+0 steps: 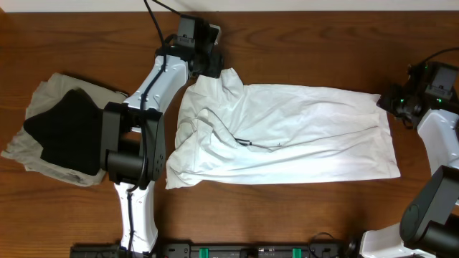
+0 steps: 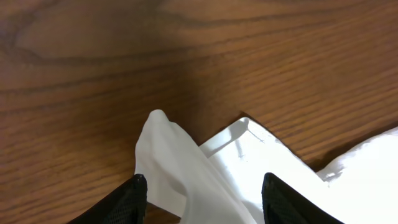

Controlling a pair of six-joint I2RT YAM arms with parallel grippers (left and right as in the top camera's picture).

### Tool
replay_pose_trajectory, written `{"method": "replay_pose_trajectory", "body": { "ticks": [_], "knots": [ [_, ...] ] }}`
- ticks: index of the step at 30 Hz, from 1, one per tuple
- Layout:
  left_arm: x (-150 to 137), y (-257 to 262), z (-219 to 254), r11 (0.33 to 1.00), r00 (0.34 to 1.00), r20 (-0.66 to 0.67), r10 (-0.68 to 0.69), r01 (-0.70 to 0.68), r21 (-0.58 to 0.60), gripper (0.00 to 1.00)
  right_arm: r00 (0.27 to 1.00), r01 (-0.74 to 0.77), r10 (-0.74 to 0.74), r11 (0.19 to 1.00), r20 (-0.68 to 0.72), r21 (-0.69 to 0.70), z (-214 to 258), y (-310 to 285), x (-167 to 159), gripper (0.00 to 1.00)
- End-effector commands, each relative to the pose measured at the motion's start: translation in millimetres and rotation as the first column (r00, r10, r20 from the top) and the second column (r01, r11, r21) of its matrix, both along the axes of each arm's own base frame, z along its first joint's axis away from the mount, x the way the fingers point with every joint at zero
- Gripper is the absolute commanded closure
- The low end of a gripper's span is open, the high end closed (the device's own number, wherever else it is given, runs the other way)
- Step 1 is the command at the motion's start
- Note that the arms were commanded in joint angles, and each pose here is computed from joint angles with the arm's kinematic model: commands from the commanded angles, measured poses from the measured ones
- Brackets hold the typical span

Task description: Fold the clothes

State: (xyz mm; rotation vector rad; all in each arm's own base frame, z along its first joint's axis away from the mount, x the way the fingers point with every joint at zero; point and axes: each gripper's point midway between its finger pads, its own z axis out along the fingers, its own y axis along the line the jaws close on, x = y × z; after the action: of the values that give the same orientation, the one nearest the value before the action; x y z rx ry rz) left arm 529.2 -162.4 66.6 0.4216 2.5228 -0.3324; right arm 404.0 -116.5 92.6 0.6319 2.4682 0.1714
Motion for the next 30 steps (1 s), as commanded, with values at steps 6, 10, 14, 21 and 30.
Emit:
{"method": "replay_pose_trajectory", "body": {
  "ticks": [6,10,14,21,30],
  "knots": [
    [-8,5,-30,0.999,0.997,-0.074,0.012,-0.009,0.032,0.58,1.0,0.006,-0.006,1.0,0.028,-0.004,11,-2,1,0.99],
    [-11,6,-29,0.999,0.996,-0.085,0.012,-0.009,0.034,0.94,1.0,0.006,-0.006,1.0,0.028,-0.003,11,-2,1,0.99],
    [-13,7,-16,0.999,0.997,-0.074,0.012,-0.009,0.031,0.94,1.0,0.006,-0.006,1.0,0.027,-0.004,11,-2,1,0.99],
    [-42,14,48,0.999,0.997,-0.072,0.013,-0.011,0.03,0.95,0.999,0.012,-0.012,1.0,0.037,0.007,13,-1,3,0.99],
    [-92,26,104,0.999,0.994,-0.111,0.014,-0.009,0.041,0.94,1.0,0.013,-0.012,0.997,-0.021,0.074,4,9,-10,0.99]
  ]
}}
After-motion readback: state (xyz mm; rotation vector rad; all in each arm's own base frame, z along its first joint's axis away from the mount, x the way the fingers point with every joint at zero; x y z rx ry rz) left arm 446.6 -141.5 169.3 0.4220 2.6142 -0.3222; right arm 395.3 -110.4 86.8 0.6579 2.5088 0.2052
